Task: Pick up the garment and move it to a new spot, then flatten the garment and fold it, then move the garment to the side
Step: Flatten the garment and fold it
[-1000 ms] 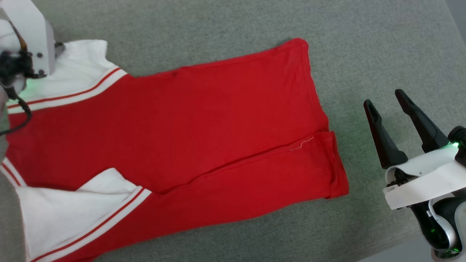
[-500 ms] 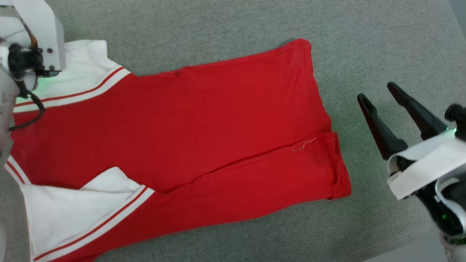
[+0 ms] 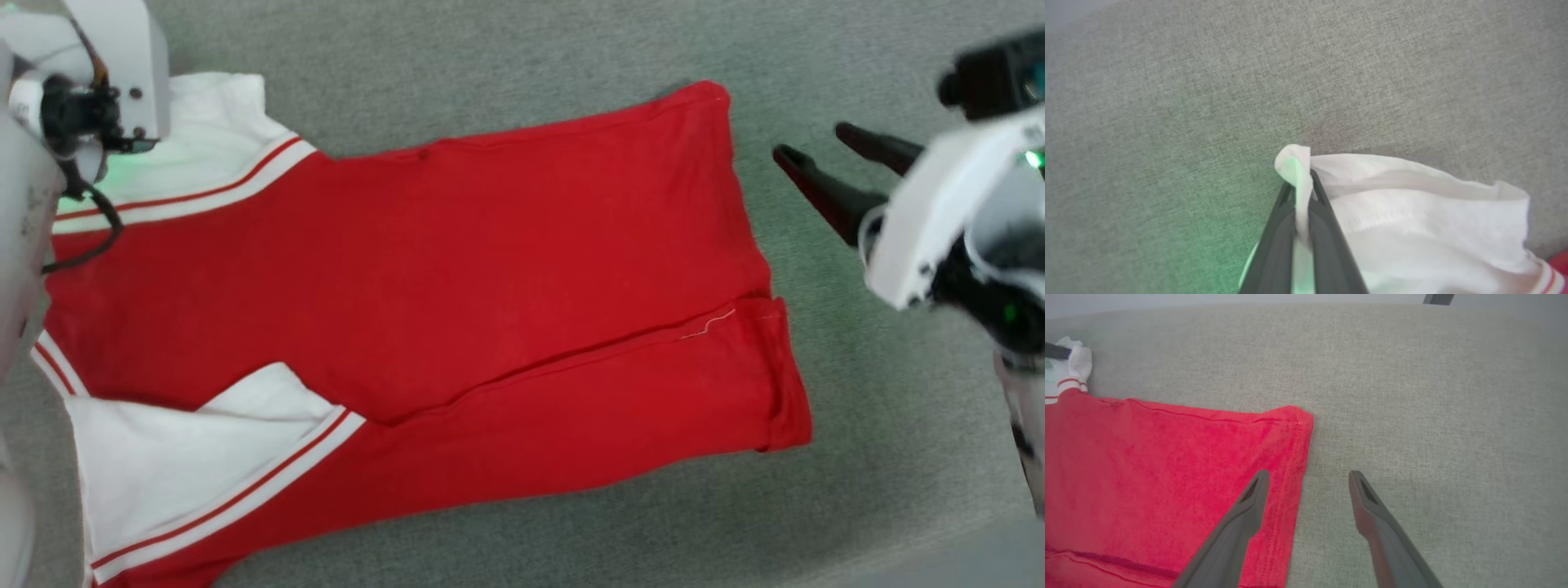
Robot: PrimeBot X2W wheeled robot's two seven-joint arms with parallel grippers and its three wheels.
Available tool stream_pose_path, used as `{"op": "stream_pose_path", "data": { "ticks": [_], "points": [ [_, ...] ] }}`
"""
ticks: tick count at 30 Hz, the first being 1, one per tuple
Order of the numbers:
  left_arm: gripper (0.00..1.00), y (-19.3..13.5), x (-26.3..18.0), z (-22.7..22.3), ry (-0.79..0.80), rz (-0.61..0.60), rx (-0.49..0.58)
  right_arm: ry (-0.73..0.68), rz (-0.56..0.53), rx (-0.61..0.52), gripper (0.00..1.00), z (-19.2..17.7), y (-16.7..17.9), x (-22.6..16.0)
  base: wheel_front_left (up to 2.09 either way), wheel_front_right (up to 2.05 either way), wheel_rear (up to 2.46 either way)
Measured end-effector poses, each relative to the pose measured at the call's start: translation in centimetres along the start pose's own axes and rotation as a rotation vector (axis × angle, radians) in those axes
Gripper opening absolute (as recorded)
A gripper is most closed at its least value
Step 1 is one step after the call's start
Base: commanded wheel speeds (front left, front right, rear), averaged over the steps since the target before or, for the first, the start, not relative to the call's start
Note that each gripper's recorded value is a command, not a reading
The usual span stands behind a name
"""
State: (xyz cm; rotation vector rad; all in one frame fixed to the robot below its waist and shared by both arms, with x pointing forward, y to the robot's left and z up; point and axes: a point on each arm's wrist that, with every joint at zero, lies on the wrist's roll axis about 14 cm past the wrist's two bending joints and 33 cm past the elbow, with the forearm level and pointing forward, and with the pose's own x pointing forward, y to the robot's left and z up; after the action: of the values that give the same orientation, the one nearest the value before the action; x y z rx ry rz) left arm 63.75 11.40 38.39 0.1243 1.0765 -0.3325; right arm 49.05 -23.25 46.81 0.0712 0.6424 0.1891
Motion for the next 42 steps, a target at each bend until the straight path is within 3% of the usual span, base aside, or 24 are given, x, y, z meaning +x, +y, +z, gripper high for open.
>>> {"op": "stream_pose_path", "data": {
  "ticks": [7,16,17,18,19,30,42],
  "points": [
    [0.00,0.1,0.4,0.1,-0.011,-0.007,-0.008,0.151,0.013,0.028,1.00,0.3,0.1,4.4,0.00,0.00,0.00],
    [0.00,0.3,0.7,0.3,-0.030,-0.018,-0.019,0.371,0.024,0.072,1.00,-2.6,0.7,8.4,0.00,0.00,0.00],
    [0.00,0.4,0.8,0.2,-0.032,-0.017,-0.021,0.394,0.023,0.070,0.91,-2.7,0.7,8.7,0.00,0.00,0.00],
    [0.00,0.6,0.8,0.2,-0.033,-0.017,-0.023,0.414,0.023,0.066,0.33,-2.9,0.7,8.9,0.00,0.00,0.00],
    [0.00,0.6,0.8,0.1,-0.033,-0.017,-0.025,0.426,0.024,0.061,0.00,-2.9,0.8,9.1,0.00,0.00,0.00],
    [0.00,1.3,-1.2,0.5,-0.122,-0.017,-0.075,0.387,0.014,0.028,0.00,-1.6,0.7,9.3,0.00,0.00,0.00],
    [0.00,1.1,-8.7,2.5,-0.281,-0.008,-0.073,0.223,0.024,-0.058,0.00,1.3,0.9,5.7,0.00,0.00,0.00]
  ]
}}
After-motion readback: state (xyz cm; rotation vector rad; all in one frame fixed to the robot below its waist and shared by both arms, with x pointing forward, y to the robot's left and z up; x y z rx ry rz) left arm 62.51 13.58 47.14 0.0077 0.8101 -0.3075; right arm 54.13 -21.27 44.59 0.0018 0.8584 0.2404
